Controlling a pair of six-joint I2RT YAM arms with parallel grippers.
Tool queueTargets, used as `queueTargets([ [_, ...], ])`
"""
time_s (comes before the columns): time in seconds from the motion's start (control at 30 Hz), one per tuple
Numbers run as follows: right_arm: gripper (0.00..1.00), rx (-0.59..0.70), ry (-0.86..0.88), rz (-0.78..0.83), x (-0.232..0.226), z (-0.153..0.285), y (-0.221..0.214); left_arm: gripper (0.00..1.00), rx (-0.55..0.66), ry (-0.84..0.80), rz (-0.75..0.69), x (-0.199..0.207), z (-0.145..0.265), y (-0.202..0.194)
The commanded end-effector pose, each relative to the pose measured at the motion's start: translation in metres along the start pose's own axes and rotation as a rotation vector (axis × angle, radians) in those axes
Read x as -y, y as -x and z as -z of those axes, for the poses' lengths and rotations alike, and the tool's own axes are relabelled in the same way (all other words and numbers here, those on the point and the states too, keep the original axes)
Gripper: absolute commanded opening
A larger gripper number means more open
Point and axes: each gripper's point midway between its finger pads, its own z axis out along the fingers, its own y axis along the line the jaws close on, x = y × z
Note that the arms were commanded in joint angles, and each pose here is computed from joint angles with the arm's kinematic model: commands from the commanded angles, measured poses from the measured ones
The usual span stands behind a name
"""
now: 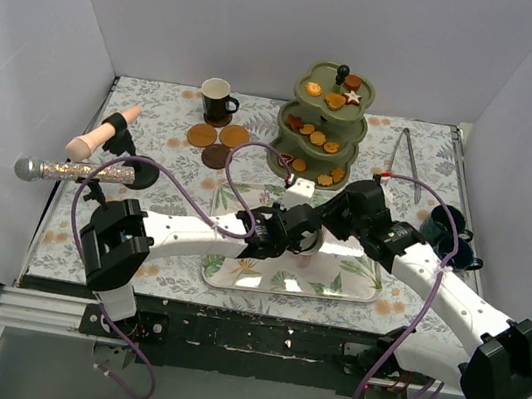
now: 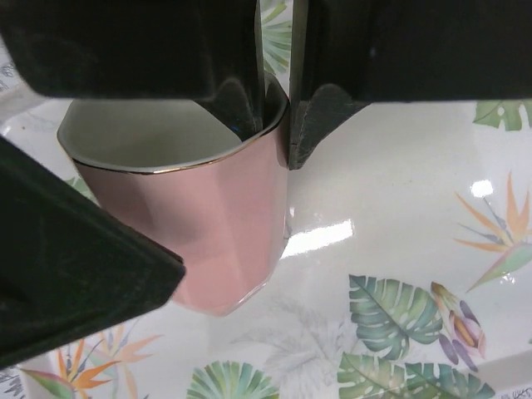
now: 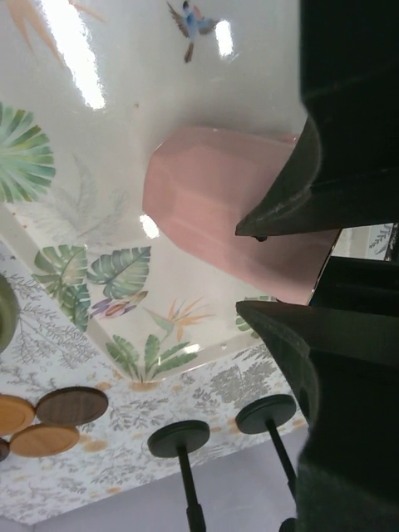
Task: Serve the afternoon tea
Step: Pick up the cup at the center of the board.
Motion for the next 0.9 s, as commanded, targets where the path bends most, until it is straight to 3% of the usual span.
queueTargets([
  [0.0, 0.52, 0.109, 0.113, 0.014, -0.035, 0.024, 0.029, 0.00, 0.123, -0.085, 0.135, 0.029, 0.018, 0.076],
  [0.07, 0.59, 0.177, 0.129, 0.050, -0.039, 0.037, 0.044, 0.00, 0.099, -0.078, 0.163, 0.022, 0.014, 0.085],
  [0.23, 0.61, 0.375, 0.162, 0.159, -0.036, 0.074, 0.080, 0.00, 0.075, -0.086, 0.238, 0.000, 0.015, 0.110],
  [0.33, 0.61, 0.442, 0.298, 0.405, -0.048, 0.086, 0.079, 0.00, 0.006, -0.059, 0.303, -0.027, 0.009, 0.113],
  [0.43, 0.61, 0.383, 0.378, 0.669, -0.056, 0.077, 0.057, 0.00, -0.033, -0.034, 0.331, -0.045, 0.011, 0.120],
  [0.6, 0.62, 0.311, 0.375, 0.948, -0.074, 0.063, 0.014, 0.00, -0.092, -0.020, 0.370, -0.067, 0.015, 0.123],
  [0.87, 0.69, 0.294, 0.373, 1.147, -0.094, 0.036, -0.039, 0.00, -0.107, -0.023, 0.431, -0.085, 0.024, 0.123],
])
